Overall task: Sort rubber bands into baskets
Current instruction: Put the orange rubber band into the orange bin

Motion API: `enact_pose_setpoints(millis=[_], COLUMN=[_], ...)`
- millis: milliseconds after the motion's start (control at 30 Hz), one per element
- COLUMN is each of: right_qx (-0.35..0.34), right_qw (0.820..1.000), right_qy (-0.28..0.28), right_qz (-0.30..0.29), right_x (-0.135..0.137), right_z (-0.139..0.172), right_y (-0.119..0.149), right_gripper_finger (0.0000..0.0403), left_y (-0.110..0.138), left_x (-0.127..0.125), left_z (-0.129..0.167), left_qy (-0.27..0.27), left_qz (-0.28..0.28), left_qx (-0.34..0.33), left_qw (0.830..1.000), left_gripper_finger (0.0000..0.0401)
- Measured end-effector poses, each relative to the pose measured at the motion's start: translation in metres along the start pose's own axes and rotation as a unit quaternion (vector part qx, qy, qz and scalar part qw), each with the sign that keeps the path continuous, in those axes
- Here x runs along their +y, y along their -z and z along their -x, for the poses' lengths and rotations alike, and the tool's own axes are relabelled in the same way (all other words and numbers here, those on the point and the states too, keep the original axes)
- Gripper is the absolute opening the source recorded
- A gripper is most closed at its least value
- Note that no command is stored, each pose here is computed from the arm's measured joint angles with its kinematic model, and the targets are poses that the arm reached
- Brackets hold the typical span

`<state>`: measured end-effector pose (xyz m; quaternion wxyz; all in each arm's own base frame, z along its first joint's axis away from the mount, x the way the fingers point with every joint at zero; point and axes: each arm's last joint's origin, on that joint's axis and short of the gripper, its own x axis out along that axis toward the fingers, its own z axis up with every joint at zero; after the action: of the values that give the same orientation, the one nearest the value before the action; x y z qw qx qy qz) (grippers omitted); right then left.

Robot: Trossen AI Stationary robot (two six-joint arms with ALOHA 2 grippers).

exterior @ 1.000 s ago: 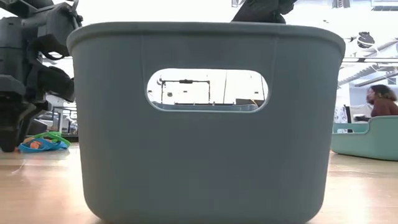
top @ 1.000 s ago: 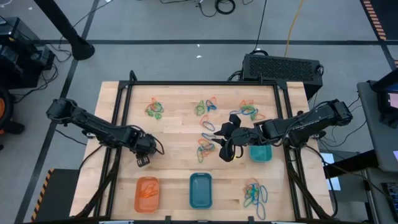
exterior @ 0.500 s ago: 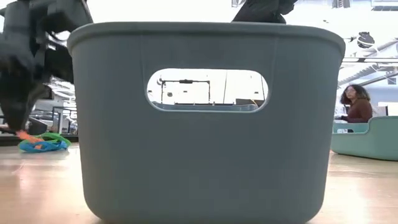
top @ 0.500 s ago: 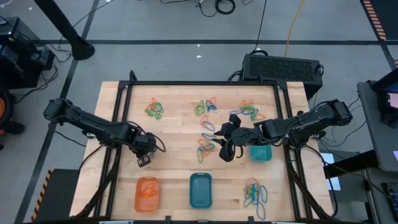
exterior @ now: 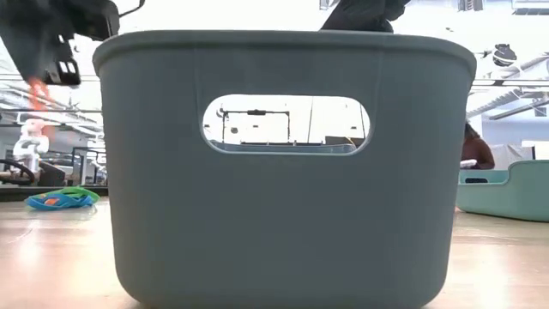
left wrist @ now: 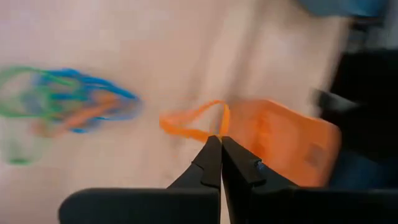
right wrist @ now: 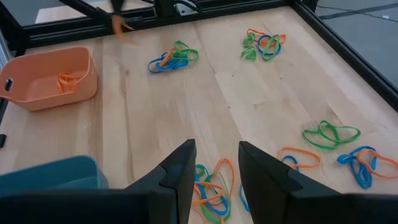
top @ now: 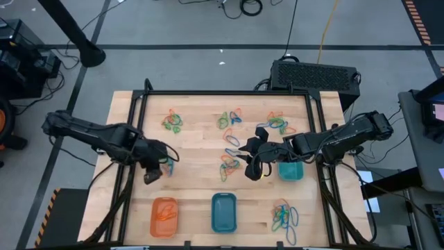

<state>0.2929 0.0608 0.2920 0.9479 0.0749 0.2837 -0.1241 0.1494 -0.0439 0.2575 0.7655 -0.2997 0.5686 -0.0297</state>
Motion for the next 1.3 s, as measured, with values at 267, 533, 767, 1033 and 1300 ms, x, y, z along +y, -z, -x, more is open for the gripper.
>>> enact_pose_setpoints(millis=[267,533,767,1033,1300], right_qx=[0.000,0.000,0.000,0.015,0.050], right_qw=[1.000,0.998,0.997,0.992,0.988], right_qy=[0.000,0.002,0.011,0.014,0.020], right_qz=[0.009,0.055,0.082,0.126,0.142], right_x=[0.000,-0.001,-0.006,-0.008,-0.011], right_z=[0.000,0.000,-0.002,-0.003,-0.002], right_y=[0.000,0.000,-0.002,0.001,0.007], right_gripper_finger=[0.0114,0.0114,0.0114,0.0114,0.0114], left_y=[0.007,0.009,0.008,0.011,0.009], left_x=[-0.023,-0.042,-0.067,-0.079,-0.080], left_z=[0.010,-0.005,-0.031,-0.076,-0.111], left_qy=[0.095,0.108,0.125,0.073,0.029], left_qz=[0.014,0.033,0.043,0.058,0.066], left_qx=[0.054,0.071,0.090,0.134,0.149], left_qw=[0.994,0.991,0.987,0.987,0.986], left_gripper_finger=[0.0002,0.0002,0.0001,0.0001,0.0003])
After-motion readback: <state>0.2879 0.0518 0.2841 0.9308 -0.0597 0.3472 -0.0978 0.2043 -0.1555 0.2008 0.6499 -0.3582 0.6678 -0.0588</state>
